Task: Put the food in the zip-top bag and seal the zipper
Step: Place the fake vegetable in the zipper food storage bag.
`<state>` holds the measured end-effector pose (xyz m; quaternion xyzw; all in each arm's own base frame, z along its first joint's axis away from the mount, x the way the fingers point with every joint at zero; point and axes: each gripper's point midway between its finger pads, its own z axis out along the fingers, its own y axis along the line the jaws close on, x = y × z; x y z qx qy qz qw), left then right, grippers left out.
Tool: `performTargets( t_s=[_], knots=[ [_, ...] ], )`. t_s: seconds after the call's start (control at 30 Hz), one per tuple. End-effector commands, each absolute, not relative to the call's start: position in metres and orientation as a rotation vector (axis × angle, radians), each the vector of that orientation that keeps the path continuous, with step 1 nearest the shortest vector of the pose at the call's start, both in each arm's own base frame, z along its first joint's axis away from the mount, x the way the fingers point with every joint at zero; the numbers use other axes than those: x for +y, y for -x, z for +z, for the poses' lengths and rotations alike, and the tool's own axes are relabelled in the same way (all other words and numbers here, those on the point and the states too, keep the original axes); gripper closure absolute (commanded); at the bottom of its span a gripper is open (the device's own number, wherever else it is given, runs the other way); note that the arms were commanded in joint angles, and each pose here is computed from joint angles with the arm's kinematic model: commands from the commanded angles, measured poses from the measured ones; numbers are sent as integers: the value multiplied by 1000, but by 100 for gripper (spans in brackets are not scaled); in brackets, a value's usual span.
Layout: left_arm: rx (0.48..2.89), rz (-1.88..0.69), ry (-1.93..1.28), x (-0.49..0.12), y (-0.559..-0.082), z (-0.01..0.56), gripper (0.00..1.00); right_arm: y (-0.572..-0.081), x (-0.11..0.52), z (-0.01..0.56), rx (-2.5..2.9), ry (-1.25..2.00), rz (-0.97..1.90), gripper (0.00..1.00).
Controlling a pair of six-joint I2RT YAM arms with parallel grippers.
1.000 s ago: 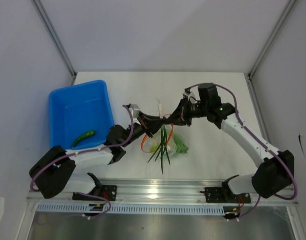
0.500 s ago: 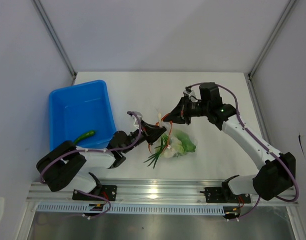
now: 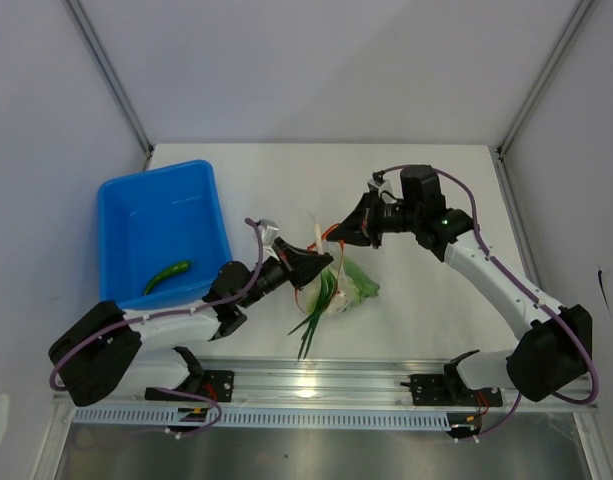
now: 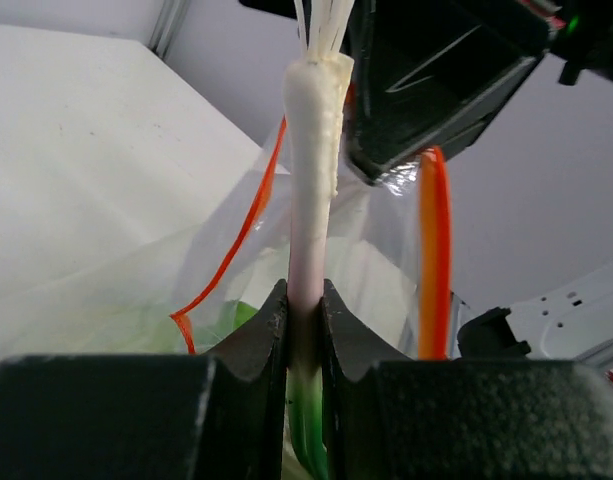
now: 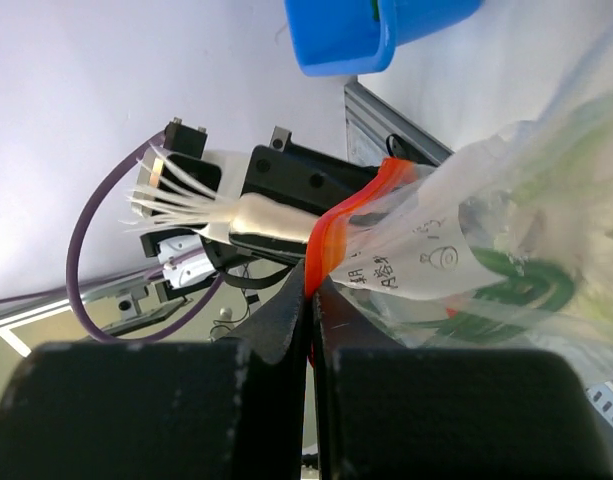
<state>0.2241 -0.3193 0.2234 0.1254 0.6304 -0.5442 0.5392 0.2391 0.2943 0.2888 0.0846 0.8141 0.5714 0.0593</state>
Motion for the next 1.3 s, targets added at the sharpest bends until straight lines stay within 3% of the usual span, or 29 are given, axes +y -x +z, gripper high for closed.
performTargets(
  t_s=[0.0,0.73,0.8,1.0,1.27],
  knots=[
    [1480,-1335,-278,-319,-216,245,99,-240,294,331,2286,-139,1805,100],
    [1190,-1353,-249,-304,-214,283,99,-237,293,318,2309,-204,1775,100],
    [1035,-1329,-242,-293,-208,302,99,-237,295,318,2306,-218,1777,100],
    [1073,-1249,-197,-293,-227,290,99,-235,303,320,2299,-265,1809,100],
    [984,-1210,-220,-299,-234,318,99,-233,308,322,2306,-274,1815,100]
  ],
)
